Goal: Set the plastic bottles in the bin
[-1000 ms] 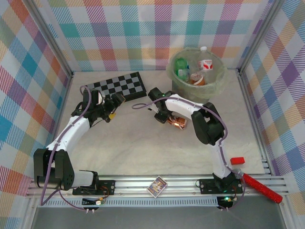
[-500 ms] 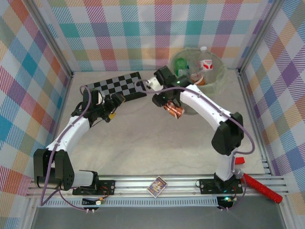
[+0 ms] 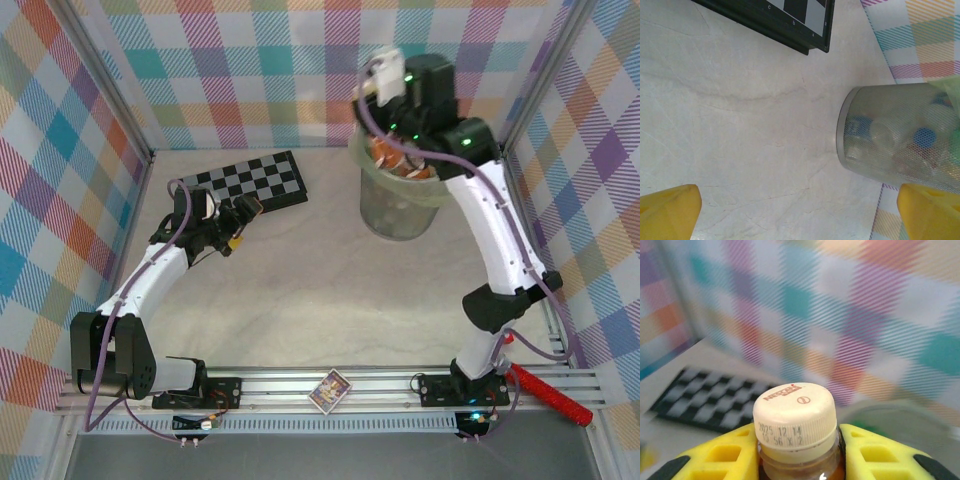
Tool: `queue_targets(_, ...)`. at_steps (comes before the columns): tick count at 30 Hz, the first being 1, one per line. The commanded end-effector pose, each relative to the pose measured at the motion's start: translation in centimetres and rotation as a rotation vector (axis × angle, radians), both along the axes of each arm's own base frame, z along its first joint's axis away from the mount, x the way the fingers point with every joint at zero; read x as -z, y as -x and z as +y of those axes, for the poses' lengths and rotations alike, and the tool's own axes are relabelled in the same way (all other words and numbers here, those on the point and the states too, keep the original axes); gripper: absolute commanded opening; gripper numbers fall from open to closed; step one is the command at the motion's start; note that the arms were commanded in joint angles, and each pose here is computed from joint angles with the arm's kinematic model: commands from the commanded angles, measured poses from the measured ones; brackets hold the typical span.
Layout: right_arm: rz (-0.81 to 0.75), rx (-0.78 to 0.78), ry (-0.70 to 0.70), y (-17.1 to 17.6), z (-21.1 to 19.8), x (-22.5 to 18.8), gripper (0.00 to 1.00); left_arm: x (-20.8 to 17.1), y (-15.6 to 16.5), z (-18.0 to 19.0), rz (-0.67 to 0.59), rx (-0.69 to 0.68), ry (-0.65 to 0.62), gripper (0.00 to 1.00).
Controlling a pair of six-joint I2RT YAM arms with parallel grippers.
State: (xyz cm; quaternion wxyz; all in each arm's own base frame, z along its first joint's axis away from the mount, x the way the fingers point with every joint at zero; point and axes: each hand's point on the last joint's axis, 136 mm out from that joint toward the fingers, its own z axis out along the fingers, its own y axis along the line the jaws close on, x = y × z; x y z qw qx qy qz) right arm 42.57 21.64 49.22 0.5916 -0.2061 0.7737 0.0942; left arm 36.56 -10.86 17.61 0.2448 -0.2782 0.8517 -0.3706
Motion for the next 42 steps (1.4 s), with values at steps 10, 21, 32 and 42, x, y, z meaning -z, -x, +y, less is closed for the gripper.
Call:
queue_targets(10, 0.050, 0.571, -0.116, -10.4, -16.3, 3.6, 0.37, -0.3, 1.1, 0.4, -0.012, -0.004, -0.004, 1.00)
queue_targets(21, 0.273, 0.623, -0.115, -11.1, -17.6, 11.5, 0.38, -0.3, 1.1, 0.3, -0.012, 0.000, -0.002, 1.00)
queue_targets(32, 0.472, 0.652, -0.073, -10.2, -17.5, 17.7, 0.41, -0.3, 0.8, 0.2, -0.012, 0.002, 0.003, 1.00)
queue_targets(42, 0.498, 0.653, -0.082, -9.7, -17.5, 18.2, 0.60, -0.2, 1.0, 0.2, -0.011, 0.006, 0.000, 1.00)
